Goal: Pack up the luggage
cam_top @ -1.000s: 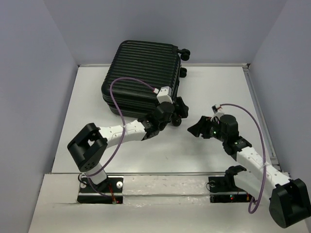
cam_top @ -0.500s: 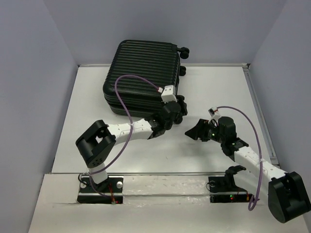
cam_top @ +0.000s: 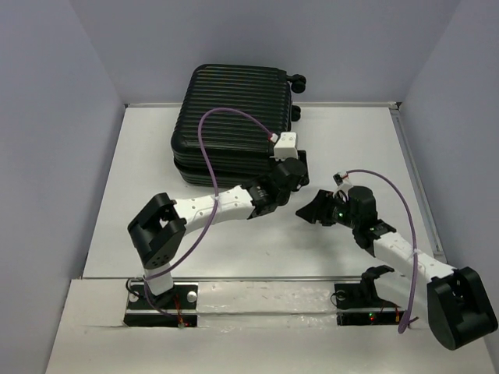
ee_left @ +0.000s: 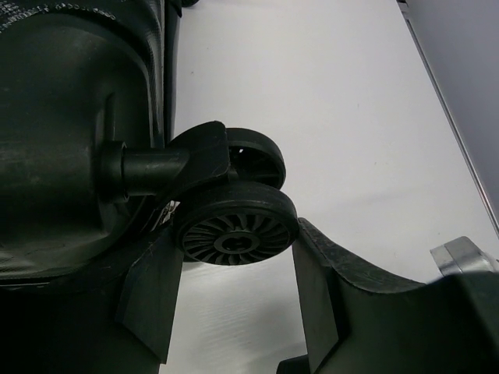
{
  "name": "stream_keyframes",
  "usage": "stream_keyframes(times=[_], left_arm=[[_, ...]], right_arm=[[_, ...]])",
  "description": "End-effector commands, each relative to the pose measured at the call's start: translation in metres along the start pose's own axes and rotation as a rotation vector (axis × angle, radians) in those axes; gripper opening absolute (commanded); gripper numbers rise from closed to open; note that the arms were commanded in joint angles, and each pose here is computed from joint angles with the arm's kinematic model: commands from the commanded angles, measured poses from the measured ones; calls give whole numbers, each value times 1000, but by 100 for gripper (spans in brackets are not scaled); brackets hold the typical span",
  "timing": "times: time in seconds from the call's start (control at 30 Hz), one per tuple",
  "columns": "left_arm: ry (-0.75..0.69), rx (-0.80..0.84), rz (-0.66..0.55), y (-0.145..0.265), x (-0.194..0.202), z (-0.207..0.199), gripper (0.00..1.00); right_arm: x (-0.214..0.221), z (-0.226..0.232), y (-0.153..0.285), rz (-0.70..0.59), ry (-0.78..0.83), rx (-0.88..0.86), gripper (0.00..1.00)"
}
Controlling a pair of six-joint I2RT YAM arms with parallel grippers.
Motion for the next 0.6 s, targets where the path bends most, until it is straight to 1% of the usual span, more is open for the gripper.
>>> stream_keyframes(times=[0.0,0.07,0.1,0.13,0.17,0.2,0.23,0.27,0.3,0.33,0.37,0.4,0.43,0.47,0.5,0.53,0.57], left_arm=[[221,105,-227,17,-74,-33,17],[198,83,-219,16,-71,-29,22],[189,74,-215,17,-69,-28,28],[187,68,-216,17,-70,-26,31],[178,60,-207,16,-68,-23,34],[170,52,-199,16,-66,-20,35],[166,48,-195,17,-65,-18,39],[154,60,-177,17,-62,-17,51],[148,60,-163,15,-59,-13,58],[144,62,-153,16,-58,-12,65],[138,62,-144,17,-57,-10,71],[122,73,-122,17,-51,-7,81],[116,113,-102,22,-51,-7,87],[114,128,-92,24,-51,-6,90],[102,158,-71,28,-51,-4,93],[104,159,-76,30,-53,-3,94],[93,198,-48,33,-51,-4,94]], right_arm=[[-25,12,-9,-139,45,-47,61],[-29,12,-13,-164,56,-51,52],[-35,14,-17,-200,90,-86,30],[-37,14,-20,-218,106,-104,19],[-39,15,-22,-236,132,-133,13],[-44,17,-27,-264,161,-165,10],[-49,19,-30,-278,182,-177,10],[-54,21,-33,-294,200,-194,11],[-57,23,-37,-300,226,-211,19],[-63,26,-40,-320,250,-233,25],[-65,23,-47,-313,251,-228,32],[-71,28,-50,-318,277,-252,41],[-75,29,-56,-322,299,-271,44],[-76,30,-59,-323,314,-285,46],[-80,32,-60,-338,335,-300,54],[-81,31,-62,-345,340,-300,57],[-81,27,-68,-338,340,-291,59]])
Point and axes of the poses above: each gripper's point midway between its finger pads, its own y axis back along the fingers, its own z axis along the line the jaws close on, x = y × z, the point moved 9 cm from there along y, back along the fingers, and after that the axes turned 10 degrees about -y, right-handed, at the moved point
